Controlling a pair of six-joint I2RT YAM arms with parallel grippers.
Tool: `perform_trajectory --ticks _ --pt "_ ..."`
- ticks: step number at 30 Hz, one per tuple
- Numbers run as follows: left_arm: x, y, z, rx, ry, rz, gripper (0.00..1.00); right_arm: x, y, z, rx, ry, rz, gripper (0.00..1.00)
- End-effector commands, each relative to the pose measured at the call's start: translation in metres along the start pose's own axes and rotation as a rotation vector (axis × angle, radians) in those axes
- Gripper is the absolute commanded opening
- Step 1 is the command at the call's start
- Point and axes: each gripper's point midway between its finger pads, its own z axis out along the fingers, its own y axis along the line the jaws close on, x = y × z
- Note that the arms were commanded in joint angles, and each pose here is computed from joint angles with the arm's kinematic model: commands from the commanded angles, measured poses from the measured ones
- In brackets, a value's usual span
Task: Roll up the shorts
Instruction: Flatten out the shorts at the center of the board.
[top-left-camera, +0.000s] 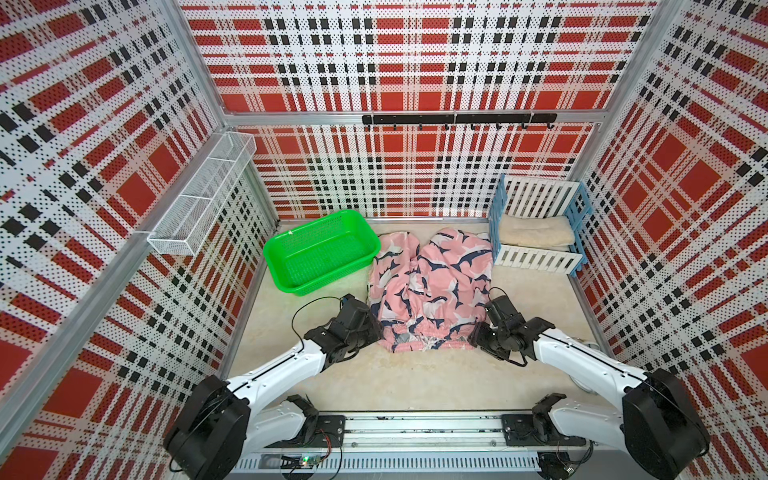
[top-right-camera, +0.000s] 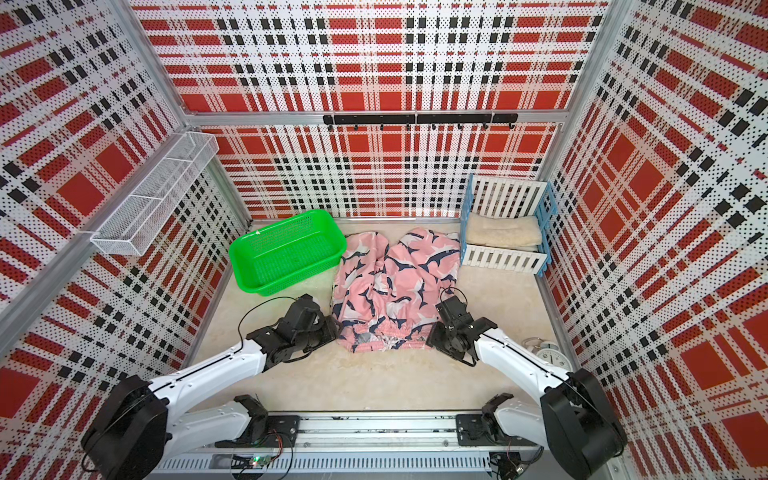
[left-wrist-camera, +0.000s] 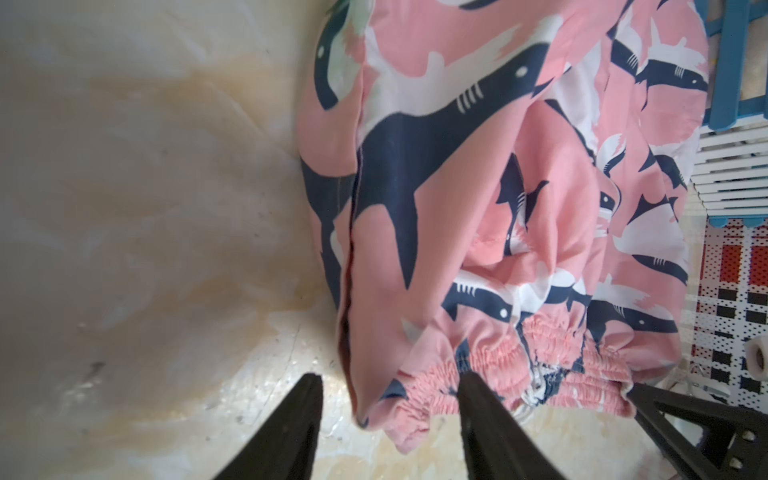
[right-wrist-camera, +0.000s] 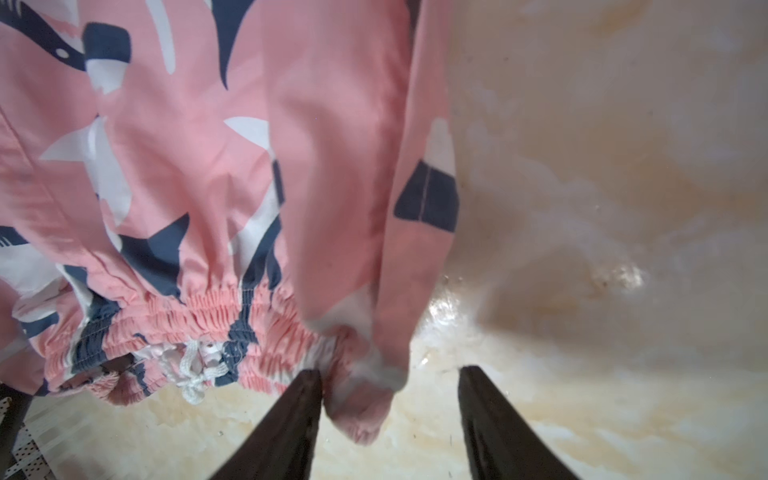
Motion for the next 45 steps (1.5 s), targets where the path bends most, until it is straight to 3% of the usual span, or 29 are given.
perform_trajectory --ticks 1,6,10,13,18,19,22,24,27,31,34,37,41,43,45 --pt "0.022 -0.006 0.010 0.003 0.104 -0.005 0.64 0.005 -0.003 0.010 0.005 0.020 0.046 0.72" --pt "0.045 0.004 0.021 -0.016 0.164 0.000 0.69 -0.003 0.009 0.017 -0.028 0.008 0.045 0.69" --pt "0.049 0.016 0.031 -0.024 0.179 -0.014 0.63 -0.004 0.008 0.026 -0.026 0.012 0.038 0.59" --pt "0.043 0.019 0.034 -0.024 0.158 -0.021 0.45 -0.003 0.001 0.029 0.004 0.007 0.026 0.39" --pt "0.025 0.011 0.033 0.001 0.103 -0.025 0.02 -0.009 0.002 0.023 -0.008 -0.034 0.026 0.08" --pt "0.019 0.005 0.030 0.020 0.082 -0.021 0.00 -0.012 0.005 0.020 -0.014 -0.044 0.024 0.01" --pt "-0.012 -0.025 0.007 0.102 -0.030 0.009 0.00 -0.031 0.024 -0.001 -0.072 -0.135 0.010 0.00" --pt "-0.045 -0.051 -0.022 0.173 -0.156 0.031 0.00 -0.054 0.043 -0.030 -0.138 -0.253 -0.015 0.00" --pt "-0.102 -0.099 -0.091 0.311 -0.383 0.123 0.00 -0.094 0.076 -0.092 -0.243 -0.481 -0.064 0.00" --pt "-0.160 -0.161 -0.217 0.466 -0.695 0.279 0.00 -0.134 0.128 -0.180 -0.381 -0.729 -0.187 0.00" --pt "-0.189 -0.187 -0.294 0.502 -0.887 0.335 0.00 -0.158 0.154 -0.273 -0.451 -0.958 -0.234 0.00" --pt "-0.201 -0.205 -0.316 0.547 -0.941 0.351 0.00 -0.171 0.143 -0.389 -0.414 -1.246 -0.226 0.00" --pt "-0.198 -0.220 -0.298 0.650 -0.903 0.347 0.00 -0.163 0.122 -0.522 -0.351 -1.526 -0.232 0.00" --pt "-0.196 -0.223 -0.295 0.693 -0.902 0.333 0.00 -0.156 0.117 -0.558 -0.363 -1.600 -0.233 0.00" --pt "-0.202 -0.226 -0.313 0.701 -0.950 0.338 0.00 -0.160 0.130 -0.555 -0.379 -1.573 -0.265 0.00"
